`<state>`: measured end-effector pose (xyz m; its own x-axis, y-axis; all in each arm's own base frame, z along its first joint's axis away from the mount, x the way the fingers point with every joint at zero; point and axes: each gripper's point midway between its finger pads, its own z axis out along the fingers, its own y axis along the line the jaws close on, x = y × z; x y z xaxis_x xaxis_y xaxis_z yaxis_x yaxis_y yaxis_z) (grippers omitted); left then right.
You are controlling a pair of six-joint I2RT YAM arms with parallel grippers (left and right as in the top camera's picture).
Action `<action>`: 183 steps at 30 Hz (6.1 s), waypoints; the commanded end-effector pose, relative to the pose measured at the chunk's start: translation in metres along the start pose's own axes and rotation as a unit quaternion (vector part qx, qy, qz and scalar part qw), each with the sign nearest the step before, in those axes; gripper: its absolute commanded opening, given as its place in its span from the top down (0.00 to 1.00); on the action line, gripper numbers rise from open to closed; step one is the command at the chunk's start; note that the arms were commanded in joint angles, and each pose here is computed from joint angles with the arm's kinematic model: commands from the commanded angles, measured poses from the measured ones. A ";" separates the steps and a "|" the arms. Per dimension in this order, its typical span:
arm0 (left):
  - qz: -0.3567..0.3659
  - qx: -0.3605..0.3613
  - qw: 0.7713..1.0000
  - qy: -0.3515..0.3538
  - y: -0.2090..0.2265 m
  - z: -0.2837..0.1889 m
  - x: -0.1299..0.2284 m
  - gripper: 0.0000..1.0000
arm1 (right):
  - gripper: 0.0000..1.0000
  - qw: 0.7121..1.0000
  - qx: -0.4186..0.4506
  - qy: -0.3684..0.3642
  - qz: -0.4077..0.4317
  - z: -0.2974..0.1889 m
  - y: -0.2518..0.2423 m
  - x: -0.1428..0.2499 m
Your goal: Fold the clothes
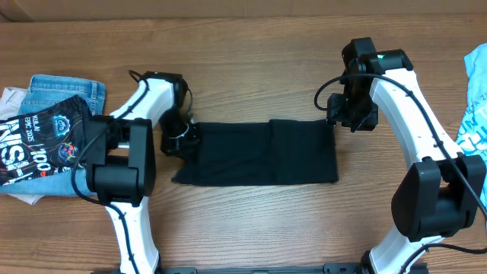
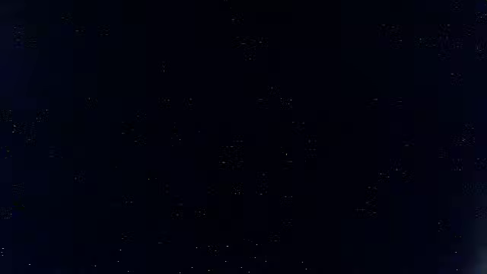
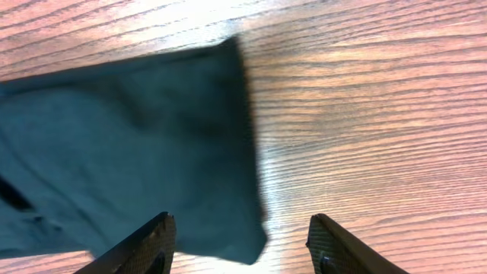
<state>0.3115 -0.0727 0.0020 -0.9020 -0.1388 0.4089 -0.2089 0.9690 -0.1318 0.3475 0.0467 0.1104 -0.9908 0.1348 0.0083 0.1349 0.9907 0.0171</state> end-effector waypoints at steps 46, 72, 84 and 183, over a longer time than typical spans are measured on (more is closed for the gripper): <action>0.145 -0.035 0.980 -0.128 -0.143 -0.109 0.031 0.85 | 0.39 0.999 -0.005 -0.032 0.014 -0.016 -0.015 -0.013; 0.177 -0.032 0.980 -0.087 -0.160 -0.093 0.059 0.71 | 0.37 0.999 -0.005 -0.032 0.012 -0.016 -0.015 -0.013; 0.149 -0.080 0.976 -0.134 -0.128 -0.111 0.029 0.74 | 0.31 0.989 -0.135 -0.018 -0.061 -0.022 0.032 -0.006; 0.079 -0.092 0.990 -0.065 -0.066 -0.025 0.005 0.52 | 0.60 0.991 0.095 -0.051 -0.073 0.084 0.048 -0.016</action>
<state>0.3430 -0.1268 0.0337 -0.9688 -0.0081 0.2477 -0.0084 1.0000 -0.0003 0.3690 0.1045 0.0285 -0.9959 -0.0125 -0.0901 0.0018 0.9875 -0.1574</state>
